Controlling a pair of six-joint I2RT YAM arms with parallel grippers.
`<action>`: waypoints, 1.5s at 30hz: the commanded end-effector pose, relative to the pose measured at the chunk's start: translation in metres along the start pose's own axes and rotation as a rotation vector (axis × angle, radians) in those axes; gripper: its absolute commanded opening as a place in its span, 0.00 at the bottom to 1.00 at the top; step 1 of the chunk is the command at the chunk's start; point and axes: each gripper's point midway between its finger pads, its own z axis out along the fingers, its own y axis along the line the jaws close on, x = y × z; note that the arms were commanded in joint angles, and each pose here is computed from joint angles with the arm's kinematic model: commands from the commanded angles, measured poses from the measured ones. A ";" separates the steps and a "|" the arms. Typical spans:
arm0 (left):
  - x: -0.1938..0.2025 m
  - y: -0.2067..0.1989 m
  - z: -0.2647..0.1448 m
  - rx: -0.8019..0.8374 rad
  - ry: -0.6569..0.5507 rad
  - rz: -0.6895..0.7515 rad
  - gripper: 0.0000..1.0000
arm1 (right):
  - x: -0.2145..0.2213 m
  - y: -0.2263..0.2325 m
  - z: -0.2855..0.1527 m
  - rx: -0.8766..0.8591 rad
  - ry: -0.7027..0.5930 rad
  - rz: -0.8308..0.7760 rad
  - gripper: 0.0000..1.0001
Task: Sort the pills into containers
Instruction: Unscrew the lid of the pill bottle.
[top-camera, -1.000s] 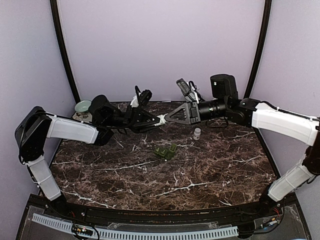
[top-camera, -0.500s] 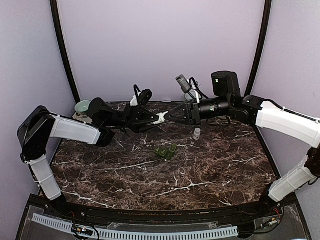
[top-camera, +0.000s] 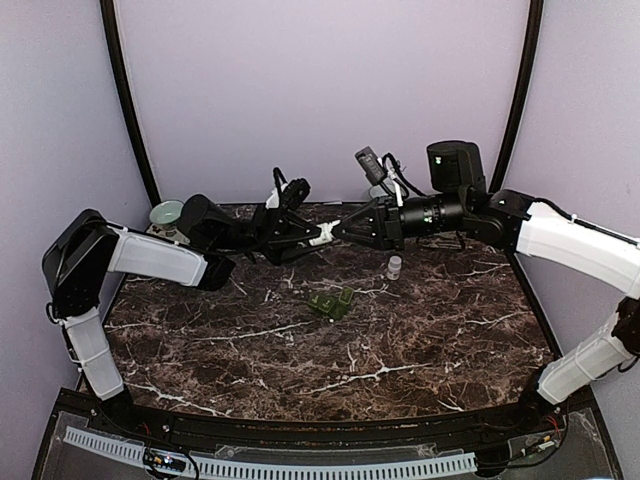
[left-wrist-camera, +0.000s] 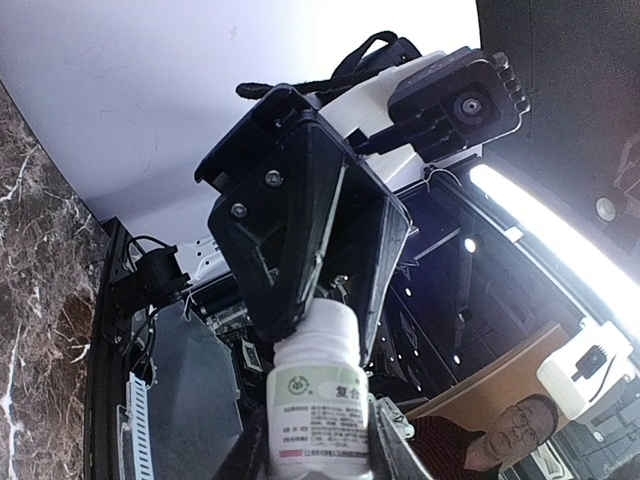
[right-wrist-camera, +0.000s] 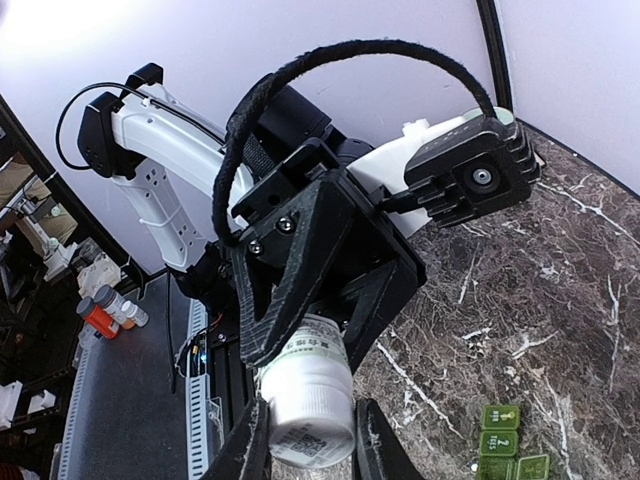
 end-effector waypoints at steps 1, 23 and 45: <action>0.009 -0.046 -0.006 0.084 0.058 0.275 0.00 | -0.008 -0.007 -0.017 0.052 -0.009 0.001 0.08; 0.006 -0.041 -0.004 0.080 0.078 0.275 0.00 | -0.014 0.002 -0.014 -0.109 -0.026 0.117 0.44; -0.015 -0.001 -0.002 -0.129 0.054 0.401 0.00 | -0.014 -0.031 -0.001 -0.117 0.015 0.666 0.50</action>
